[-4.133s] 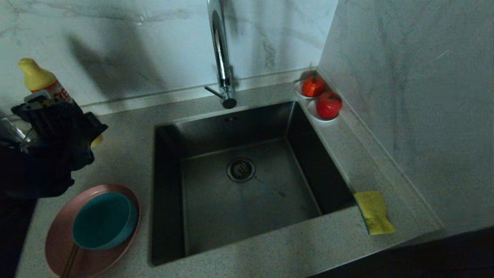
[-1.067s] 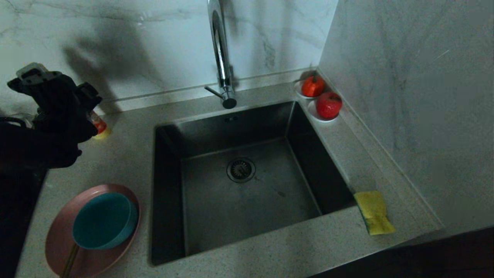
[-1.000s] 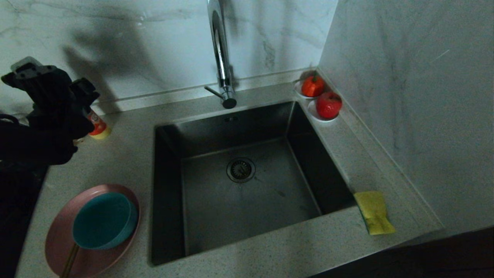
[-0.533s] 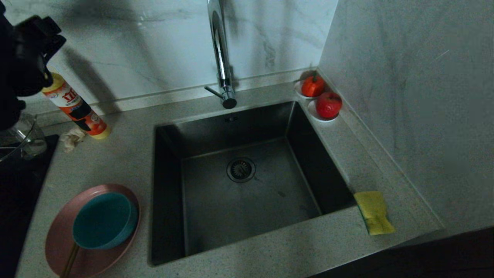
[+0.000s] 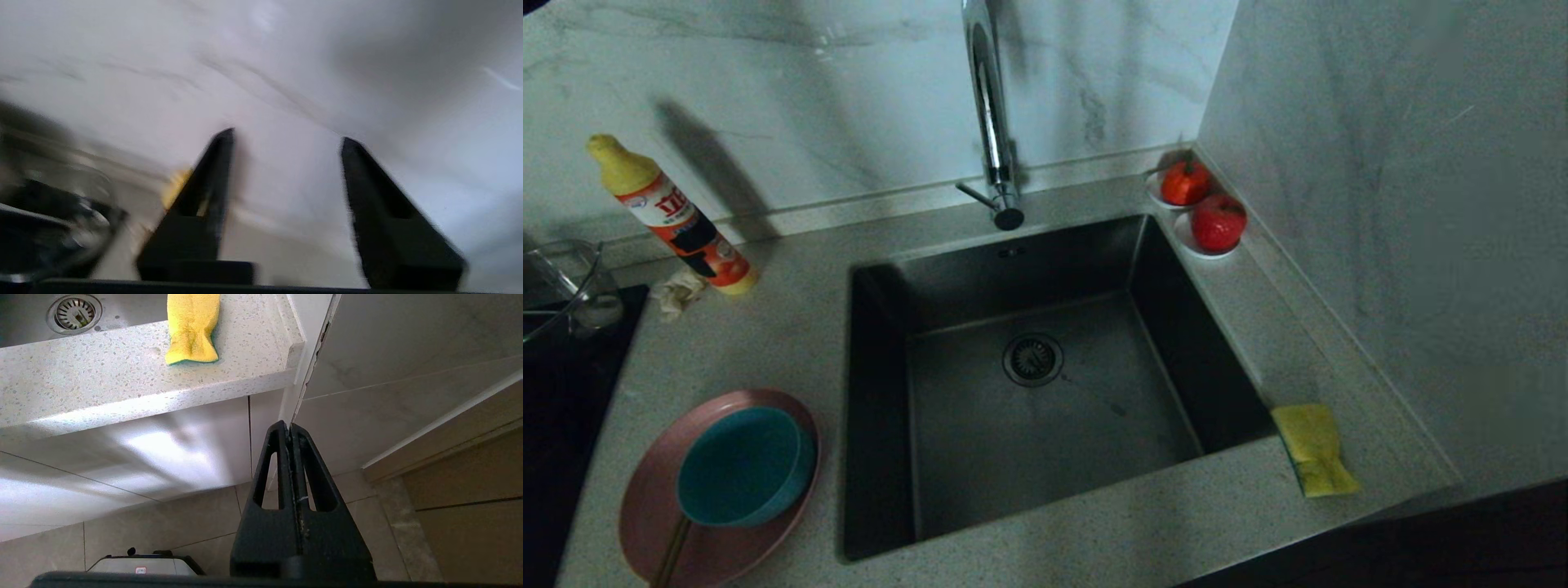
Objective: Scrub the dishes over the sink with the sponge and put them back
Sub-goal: Turn on the faucet
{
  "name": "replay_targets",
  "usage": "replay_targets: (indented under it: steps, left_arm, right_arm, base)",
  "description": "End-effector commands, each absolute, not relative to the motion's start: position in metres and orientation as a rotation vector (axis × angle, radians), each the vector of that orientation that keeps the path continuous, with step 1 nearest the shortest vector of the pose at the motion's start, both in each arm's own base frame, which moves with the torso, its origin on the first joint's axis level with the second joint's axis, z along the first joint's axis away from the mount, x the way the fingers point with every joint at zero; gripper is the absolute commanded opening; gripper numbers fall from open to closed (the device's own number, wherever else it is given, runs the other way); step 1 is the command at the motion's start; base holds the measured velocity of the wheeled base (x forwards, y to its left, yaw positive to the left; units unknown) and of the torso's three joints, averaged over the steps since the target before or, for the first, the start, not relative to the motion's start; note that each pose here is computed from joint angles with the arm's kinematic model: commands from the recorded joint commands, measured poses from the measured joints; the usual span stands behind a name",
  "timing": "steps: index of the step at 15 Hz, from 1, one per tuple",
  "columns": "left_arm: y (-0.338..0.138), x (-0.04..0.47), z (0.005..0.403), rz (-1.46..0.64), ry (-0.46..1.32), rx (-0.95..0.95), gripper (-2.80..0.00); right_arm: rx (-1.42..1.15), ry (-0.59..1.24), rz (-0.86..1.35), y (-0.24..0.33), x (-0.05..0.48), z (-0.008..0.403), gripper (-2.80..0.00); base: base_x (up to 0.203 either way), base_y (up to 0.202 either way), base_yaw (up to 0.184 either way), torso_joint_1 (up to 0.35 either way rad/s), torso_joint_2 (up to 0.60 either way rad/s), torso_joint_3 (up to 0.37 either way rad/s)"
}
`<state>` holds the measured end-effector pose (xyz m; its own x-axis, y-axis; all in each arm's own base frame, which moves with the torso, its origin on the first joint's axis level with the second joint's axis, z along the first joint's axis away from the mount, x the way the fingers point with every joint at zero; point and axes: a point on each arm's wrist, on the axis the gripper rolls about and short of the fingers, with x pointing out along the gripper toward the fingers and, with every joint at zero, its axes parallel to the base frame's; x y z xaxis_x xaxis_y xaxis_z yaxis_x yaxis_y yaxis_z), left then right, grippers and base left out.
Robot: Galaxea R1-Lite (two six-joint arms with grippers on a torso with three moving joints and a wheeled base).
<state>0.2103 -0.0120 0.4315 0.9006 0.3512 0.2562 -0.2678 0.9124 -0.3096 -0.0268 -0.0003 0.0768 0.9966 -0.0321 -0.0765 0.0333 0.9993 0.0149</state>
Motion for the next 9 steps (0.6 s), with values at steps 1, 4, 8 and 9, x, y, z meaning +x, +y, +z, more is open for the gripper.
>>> replay_targets:
  steps: [1,4,8,9]
  left_arm:
    - [-0.025,0.155,0.437,0.155,-0.214,-0.257,-2.8]
    - [-0.045,0.145,0.417,-0.041,0.015,-0.208,-2.8]
    - [-0.063,0.177,0.395,-0.258,0.22,-0.231,-2.8]
    - [-0.068,0.19,0.388,-0.284,0.256,-0.24,-2.8]
  right_arm:
    - [0.016,0.076,-0.033,0.0,-0.027,0.077,-2.8]
    - [0.016,0.076,-0.033,0.0,-0.027,0.077,-2.8]
    - [0.016,0.076,-0.033,0.0,-0.027,0.077,-2.8]
    - [0.016,0.076,-0.033,0.0,-0.027,0.077,-2.8]
  base:
    - [0.0,0.0,0.0,0.0,0.0,0.0]
    - [0.0,0.0,0.0,0.0,0.0,0.0]
    - [0.0,0.0,0.0,0.0,0.0,0.0]
    - [0.0,0.0,0.0,0.0,0.0,0.0]
